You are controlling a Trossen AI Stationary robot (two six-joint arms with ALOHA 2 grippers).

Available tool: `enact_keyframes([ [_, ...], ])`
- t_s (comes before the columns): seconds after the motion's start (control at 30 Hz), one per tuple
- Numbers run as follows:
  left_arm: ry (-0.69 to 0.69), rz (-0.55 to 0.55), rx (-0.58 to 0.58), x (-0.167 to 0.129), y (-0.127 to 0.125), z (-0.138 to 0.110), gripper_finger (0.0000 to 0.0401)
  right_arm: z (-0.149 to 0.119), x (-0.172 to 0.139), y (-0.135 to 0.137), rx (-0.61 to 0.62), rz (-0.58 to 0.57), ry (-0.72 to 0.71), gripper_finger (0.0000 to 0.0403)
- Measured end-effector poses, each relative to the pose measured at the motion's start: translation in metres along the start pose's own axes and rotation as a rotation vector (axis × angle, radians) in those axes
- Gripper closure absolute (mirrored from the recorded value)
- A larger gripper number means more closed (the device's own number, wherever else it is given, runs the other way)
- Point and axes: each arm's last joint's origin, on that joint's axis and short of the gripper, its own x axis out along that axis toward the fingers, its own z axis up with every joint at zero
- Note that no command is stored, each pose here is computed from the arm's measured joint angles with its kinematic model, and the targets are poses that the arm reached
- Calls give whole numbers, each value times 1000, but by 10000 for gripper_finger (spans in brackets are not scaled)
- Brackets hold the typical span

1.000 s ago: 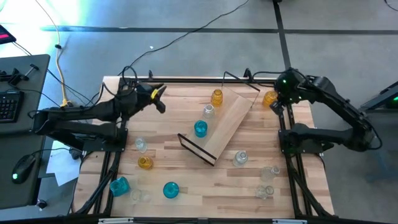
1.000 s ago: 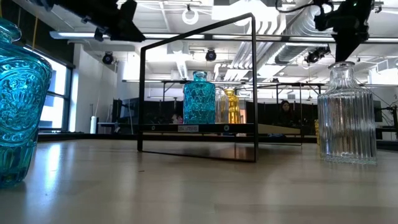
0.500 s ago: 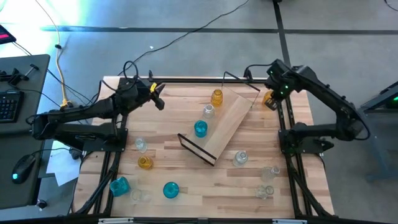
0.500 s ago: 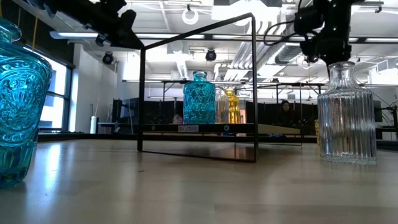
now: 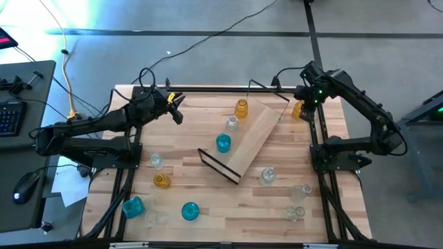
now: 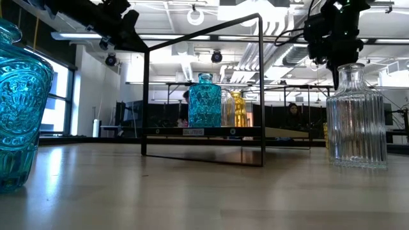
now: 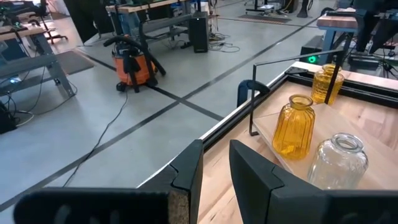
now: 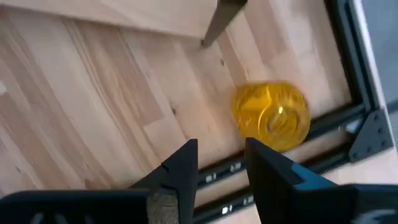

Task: Sort vases onto shelf
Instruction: Put the top yellow vase on the shelf and align with the other yellow vase

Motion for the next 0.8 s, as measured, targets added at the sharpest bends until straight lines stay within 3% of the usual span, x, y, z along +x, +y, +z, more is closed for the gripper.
enact_keyframes([
  [0.27, 0, 0, -18, 0, 0, 0, 330, -7, 1, -11, -44, 7, -27, 286],
  [0.4, 0, 0, -38, 0, 0, 0, 330, -19, 27, -10, -64, 42, 14, 286],
  [0.57, -1, 1, -41, 0, 0, 0, 330, -25, 43, 1, -189, -96, 12, 286],
  [0.8, -8, 1, -43, 0, 0, 1, 330, -28, 47, -2, -194, -188, -80, 286],
])
